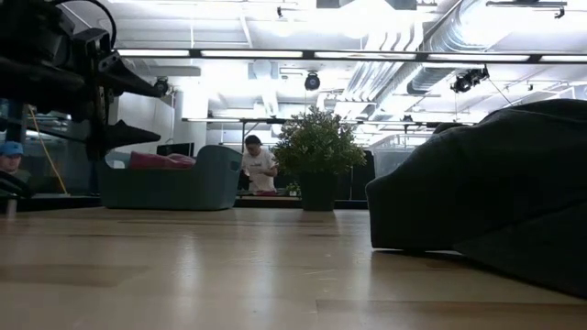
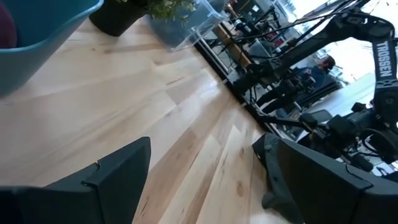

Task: Pick & Place hat
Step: Put the black cap into the transparent bin

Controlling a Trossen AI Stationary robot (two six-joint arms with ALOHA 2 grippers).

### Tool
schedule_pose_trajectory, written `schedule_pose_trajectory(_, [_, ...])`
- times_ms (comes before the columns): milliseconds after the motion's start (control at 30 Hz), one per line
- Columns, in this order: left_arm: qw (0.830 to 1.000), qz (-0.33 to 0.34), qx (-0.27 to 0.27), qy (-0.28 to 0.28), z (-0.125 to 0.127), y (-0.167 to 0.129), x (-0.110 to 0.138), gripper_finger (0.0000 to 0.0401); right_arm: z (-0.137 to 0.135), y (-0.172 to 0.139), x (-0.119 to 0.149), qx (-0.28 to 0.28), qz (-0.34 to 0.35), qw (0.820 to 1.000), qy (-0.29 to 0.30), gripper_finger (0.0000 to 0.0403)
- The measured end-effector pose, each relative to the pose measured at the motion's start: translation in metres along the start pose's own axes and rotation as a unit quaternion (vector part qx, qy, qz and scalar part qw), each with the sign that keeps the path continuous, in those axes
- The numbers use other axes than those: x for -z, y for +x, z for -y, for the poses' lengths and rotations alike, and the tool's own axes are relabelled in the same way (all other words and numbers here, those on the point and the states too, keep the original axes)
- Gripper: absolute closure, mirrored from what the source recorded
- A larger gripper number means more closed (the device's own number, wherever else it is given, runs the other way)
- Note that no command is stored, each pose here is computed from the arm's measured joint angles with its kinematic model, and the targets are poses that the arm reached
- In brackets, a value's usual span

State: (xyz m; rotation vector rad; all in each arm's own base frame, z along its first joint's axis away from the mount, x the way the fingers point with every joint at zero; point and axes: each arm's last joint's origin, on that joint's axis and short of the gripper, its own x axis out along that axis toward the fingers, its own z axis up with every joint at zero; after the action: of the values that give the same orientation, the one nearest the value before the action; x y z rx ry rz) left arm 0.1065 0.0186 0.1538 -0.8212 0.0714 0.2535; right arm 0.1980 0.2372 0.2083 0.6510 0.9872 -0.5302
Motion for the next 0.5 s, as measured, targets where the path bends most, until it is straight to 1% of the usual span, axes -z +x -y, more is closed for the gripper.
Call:
schedule_pose_trajectory(267, [1.0,-0.001,0.0,0.001,-0.0001,0.0001,0.0001,0.0064,0.0019,0.0,-0.0008,0.008,0.01,1.0,-0.003,0.0402])
schedule_pose_trajectory(400, [1.0,-0.005,0.004,0.026,0.0,0.0001,0.0005,0.0064,0.0014,0.0008,-0.0028,0.008,0.013,1.0,0.003,0.0402])
schedule_pose_trajectory(500, [1.0,-0.012,0.01,0.025,0.0004,0.0001,0.0009,0.0064,0.0001,0.0024,-0.0059,0.005,0.012,1.0,0.011,0.0402])
